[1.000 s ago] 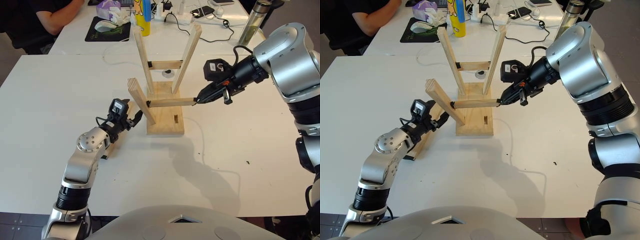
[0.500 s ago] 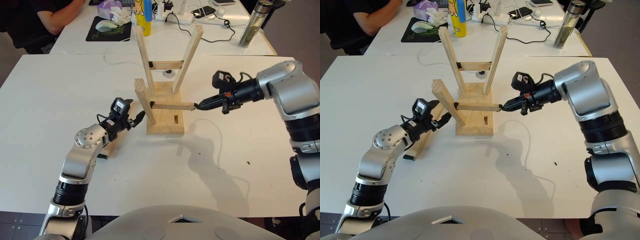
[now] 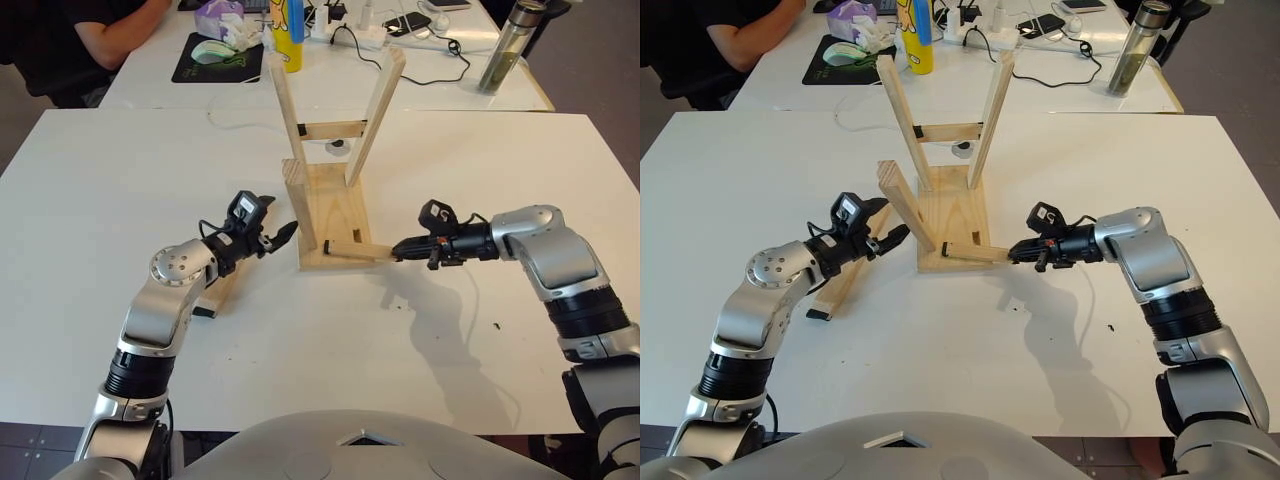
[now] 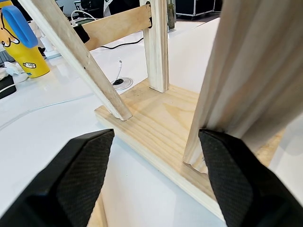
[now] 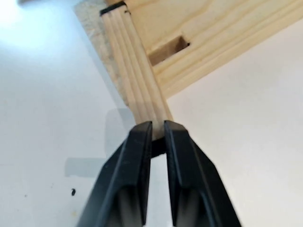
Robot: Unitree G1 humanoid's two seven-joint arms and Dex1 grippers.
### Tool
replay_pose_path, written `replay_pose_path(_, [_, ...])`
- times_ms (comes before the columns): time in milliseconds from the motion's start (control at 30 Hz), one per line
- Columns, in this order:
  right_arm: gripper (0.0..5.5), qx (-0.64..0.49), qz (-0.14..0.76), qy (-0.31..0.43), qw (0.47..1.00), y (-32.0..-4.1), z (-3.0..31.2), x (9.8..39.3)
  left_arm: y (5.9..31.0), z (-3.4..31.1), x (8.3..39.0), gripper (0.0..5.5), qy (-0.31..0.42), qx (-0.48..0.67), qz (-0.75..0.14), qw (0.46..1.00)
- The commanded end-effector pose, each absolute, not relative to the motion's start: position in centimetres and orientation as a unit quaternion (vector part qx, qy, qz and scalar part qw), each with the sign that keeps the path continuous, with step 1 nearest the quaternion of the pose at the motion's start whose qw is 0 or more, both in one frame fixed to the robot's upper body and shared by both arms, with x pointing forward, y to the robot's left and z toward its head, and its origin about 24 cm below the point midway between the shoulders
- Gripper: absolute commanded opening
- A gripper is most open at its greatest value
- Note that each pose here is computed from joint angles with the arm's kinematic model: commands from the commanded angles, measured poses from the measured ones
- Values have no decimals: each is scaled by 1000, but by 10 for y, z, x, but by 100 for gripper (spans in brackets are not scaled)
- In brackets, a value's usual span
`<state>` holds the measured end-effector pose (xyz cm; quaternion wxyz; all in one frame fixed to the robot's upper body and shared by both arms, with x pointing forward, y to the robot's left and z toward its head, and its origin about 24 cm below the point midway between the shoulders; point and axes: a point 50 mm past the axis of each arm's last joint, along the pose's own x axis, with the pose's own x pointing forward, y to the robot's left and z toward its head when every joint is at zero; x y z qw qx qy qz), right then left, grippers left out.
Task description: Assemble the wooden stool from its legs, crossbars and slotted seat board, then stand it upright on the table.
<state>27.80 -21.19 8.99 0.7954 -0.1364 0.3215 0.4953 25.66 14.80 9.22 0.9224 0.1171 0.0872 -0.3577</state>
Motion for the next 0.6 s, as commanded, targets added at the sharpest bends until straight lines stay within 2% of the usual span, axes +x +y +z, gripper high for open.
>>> replay_pose_path(33, [113, -64, 487, 280, 825, -233, 101, 271, 150, 92, 258, 335, 91, 120, -360, 921])
replay_pose_path(167, [173, -3, 488, 256, 835, -240, 108, 267, 151, 89, 257, 335, 96, 118, -359, 921])
replay_pose_path(300, [228, -12, 506, 259, 823, -237, 107, 267, 153, 87, 258, 335, 98, 116, -359, 921])
replay_pose_path(467, [232, -89, 534, 265, 798, -228, 95, 271, 151, 89, 262, 335, 94, 119, -365, 919])
replay_pose_path(600, [232, -97, 552, 255, 788, -223, 86, 275, 150, 89, 264, 335, 91, 120, -368, 917])
